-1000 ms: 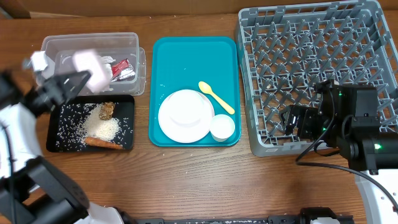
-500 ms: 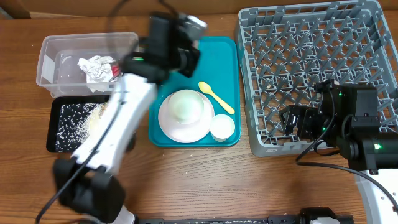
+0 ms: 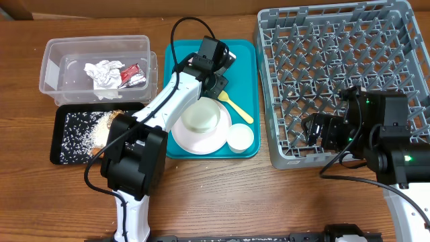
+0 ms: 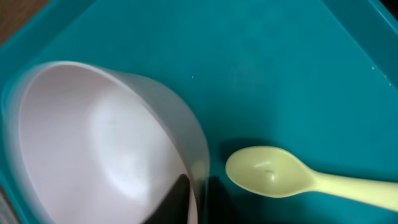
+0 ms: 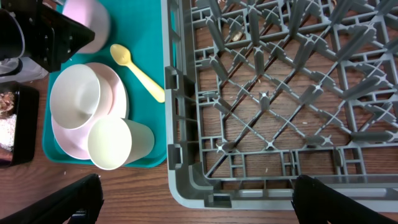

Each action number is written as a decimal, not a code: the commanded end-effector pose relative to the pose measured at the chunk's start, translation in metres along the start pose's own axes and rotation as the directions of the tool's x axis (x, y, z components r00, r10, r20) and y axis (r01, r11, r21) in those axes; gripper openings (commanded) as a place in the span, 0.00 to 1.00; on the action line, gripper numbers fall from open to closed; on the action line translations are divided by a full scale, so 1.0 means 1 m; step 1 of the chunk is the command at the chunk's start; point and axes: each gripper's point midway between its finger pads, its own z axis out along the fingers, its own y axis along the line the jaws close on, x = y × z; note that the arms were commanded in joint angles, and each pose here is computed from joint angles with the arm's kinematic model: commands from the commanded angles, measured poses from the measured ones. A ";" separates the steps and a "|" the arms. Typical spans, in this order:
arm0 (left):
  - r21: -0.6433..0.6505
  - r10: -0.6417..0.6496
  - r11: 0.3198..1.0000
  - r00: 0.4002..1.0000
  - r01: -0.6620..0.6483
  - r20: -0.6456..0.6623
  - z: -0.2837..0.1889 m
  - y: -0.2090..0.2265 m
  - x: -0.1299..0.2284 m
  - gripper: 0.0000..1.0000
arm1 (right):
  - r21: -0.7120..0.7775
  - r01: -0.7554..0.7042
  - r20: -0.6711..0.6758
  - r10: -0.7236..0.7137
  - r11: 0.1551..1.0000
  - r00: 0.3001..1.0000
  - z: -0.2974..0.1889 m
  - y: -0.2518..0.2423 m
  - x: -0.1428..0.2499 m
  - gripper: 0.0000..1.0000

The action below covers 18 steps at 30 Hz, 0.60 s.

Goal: Sort waste into correct bins and load items into the dishwasher

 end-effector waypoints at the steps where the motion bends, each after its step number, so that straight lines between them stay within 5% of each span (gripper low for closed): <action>1: 0.021 -0.071 0.997 0.997 0.071 0.005 0.002 -0.001 -0.001 0.40 | -0.009 0.002 0.014 -0.002 1.000 1.000 -0.002 0.002 -0.003 1.00; 7: 0.020 -0.123 0.992 0.992 0.123 -0.009 -0.019 0.003 -0.009 0.63 | -0.028 0.004 0.021 -0.004 1.000 1.000 -0.002 0.005 -0.005 1.00; 16: 0.177 -0.147 0.969 0.980 0.170 -0.136 -0.133 -0.013 -0.019 0.68 | -0.165 0.033 0.065 -0.023 0.986 0.998 -0.005 0.030 -0.017 1.00; 18: 0.208 -0.139 0.961 0.970 0.181 -0.201 -0.143 -0.022 -0.005 0.61 | -0.166 0.036 0.071 -0.025 0.985 0.997 -0.005 0.030 -0.018 1.00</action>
